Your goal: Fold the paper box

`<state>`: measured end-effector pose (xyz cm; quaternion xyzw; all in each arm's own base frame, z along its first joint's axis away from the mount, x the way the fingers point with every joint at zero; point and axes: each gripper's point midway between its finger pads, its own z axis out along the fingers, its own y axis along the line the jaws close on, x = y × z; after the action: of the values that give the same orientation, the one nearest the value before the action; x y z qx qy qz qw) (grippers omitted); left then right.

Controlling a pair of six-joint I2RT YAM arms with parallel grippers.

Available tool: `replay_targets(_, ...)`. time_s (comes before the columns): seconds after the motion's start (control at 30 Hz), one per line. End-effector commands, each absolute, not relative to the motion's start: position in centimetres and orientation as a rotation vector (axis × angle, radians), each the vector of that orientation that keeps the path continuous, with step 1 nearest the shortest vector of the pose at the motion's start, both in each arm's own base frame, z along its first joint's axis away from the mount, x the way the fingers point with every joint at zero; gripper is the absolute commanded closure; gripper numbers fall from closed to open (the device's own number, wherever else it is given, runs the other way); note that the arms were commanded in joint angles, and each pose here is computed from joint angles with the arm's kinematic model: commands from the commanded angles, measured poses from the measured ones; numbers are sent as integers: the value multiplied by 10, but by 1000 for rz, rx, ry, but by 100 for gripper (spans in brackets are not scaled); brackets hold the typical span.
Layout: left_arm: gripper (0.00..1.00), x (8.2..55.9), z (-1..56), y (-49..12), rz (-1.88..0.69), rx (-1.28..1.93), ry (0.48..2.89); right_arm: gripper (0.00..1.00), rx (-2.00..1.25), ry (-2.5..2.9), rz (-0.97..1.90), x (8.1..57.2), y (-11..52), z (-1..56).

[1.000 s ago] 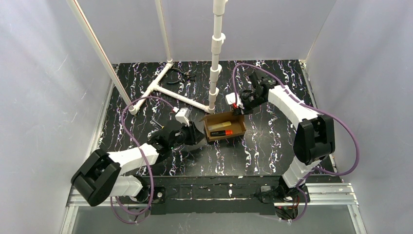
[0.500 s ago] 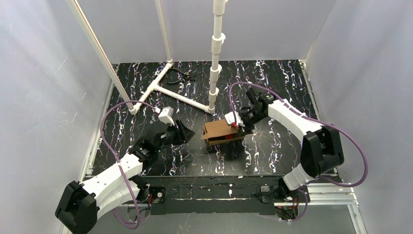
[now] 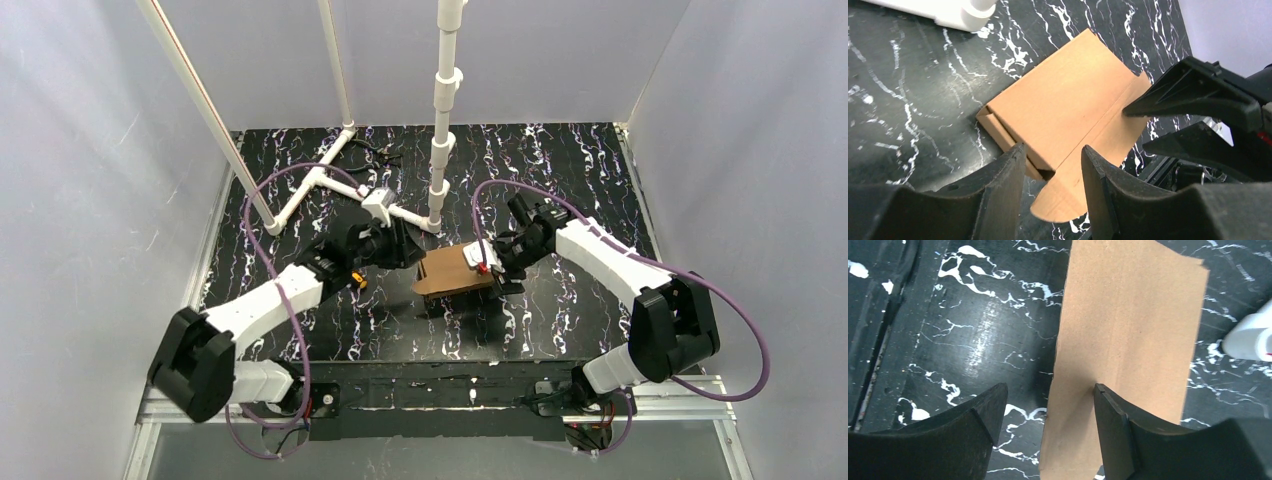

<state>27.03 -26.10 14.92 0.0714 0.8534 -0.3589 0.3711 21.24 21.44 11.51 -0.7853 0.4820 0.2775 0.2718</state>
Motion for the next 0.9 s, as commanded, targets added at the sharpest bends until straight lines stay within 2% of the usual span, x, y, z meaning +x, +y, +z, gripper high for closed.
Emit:
replay_targets(0.0, 60, 272, 138, -284, -995, 314, 2258, 29, -2092, 1412, 774, 205, 211, 102)
replay_targets(0.1, 73, 265, 103, -285, -986, 324, 2363, 33, -2095, 1481, 789, 206, 209, 89)
replay_targets(0.2, 77, 253, 71, -280, -953, 314, 2453, 33, -2062, 1517, 799, 207, 211, 85)
replay_targets(0.37, 77, 246, 48, -271, -909, 304, 2511, 33, -1992, 1594, 805, 214, 215, 78)
replay_targets(0.6, 77, 256, 59, -273, -892, 299, 2468, 34, -1938, 1716, 807, 219, 214, 68)
replay_targets(0.77, 73, 260, 98, -270, -914, 287, 2346, 32, -1827, 1647, 937, 213, 223, 117)
replay_targets(0.87, 68, 260, 121, -266, -935, 283, 2276, 31, -1738, 1609, 984, 215, 223, 145)
